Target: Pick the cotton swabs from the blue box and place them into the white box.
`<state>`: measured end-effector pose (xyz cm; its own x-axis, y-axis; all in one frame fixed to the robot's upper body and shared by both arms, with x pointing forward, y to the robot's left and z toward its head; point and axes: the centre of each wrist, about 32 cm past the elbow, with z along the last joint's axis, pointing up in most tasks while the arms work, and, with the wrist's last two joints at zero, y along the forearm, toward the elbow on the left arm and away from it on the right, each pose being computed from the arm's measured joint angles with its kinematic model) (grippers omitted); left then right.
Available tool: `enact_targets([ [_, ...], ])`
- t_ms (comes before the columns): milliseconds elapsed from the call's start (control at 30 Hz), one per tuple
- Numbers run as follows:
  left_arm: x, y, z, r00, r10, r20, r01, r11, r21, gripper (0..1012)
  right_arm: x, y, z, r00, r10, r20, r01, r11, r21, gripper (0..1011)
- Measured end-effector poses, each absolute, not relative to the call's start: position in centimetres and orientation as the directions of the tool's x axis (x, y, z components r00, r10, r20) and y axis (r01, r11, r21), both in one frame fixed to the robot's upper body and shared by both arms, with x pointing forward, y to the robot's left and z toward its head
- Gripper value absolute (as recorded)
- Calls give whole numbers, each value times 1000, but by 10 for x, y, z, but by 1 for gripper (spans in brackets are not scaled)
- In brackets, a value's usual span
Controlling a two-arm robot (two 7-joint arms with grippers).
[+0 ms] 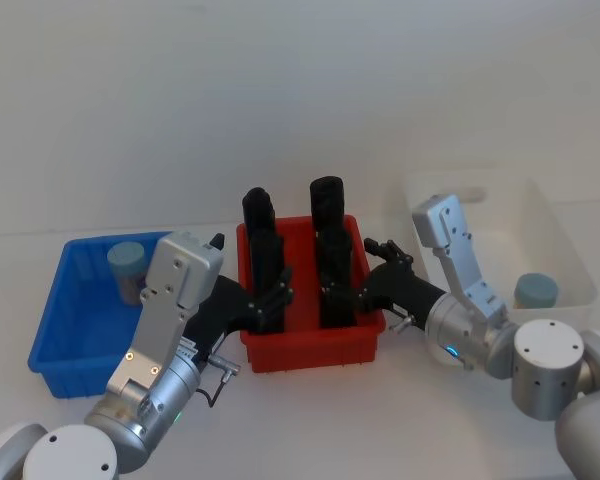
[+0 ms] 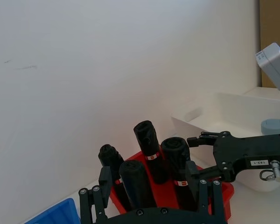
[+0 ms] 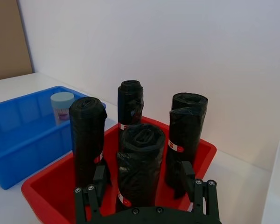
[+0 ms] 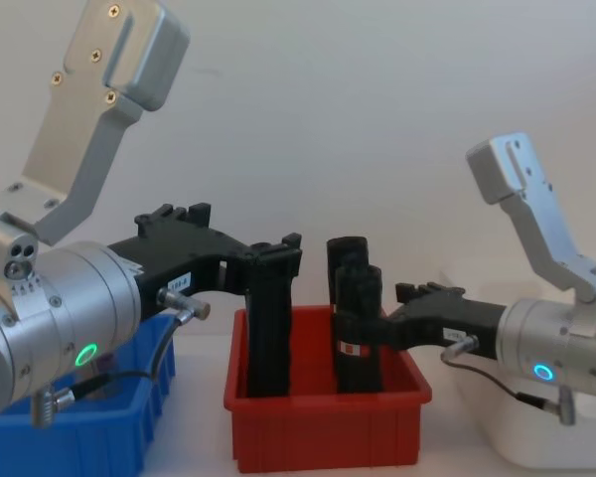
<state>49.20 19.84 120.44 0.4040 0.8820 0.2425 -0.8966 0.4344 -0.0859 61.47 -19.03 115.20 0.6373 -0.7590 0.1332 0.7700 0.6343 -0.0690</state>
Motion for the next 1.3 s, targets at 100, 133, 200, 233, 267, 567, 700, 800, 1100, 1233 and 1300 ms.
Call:
enact_targets([
  [100,492,198,1204,404,882,243,-897,434,-86,1000,620,-188,1152,646,-752,134,763,642,-72,982],
  [133,492,198,1204,404,882,243,-897,434,-86,1000,622,-187,1151,650,-749,132,760,646,-75,945],
  [200,492,198,1204,404,882,243,-897,434,-86,999,624,-186,1151,654,-745,132,756,650,-76,921],
  [233,492,198,1204,404,882,242,-897,434,-86,1000,626,-185,1151,658,-742,131,753,654,-76,888],
  [267,492,198,1204,404,882,242,-897,434,-86,1000,626,-185,1151,658,-742,131,753,654,-76,870],
  [567,492,198,1204,404,882,242,-897,434,-86,1000,634,-181,1152,674,-728,129,738,670,-73,589],
  [700,492,198,1204,404,882,242,-897,434,-86,1000,634,-181,1152,675,-727,126,737,672,-67,494],
  [800,492,198,1204,404,882,242,-897,434,-86,1000,634,-181,1154,674,-728,125,738,673,-57,477],
  [1100,492,198,1204,404,882,243,-897,434,-86,1000,622,-185,1165,656,-746,118,750,662,13,416],
  [1233,492,198,1204,404,882,242,-897,434,-86,1000,612,-189,1176,638,-761,120,760,647,64,396],
  [1300,492,198,1204,404,882,242,-897,434,-86,1000,609,-190,1179,630,-767,120,764,640,79,388],
])
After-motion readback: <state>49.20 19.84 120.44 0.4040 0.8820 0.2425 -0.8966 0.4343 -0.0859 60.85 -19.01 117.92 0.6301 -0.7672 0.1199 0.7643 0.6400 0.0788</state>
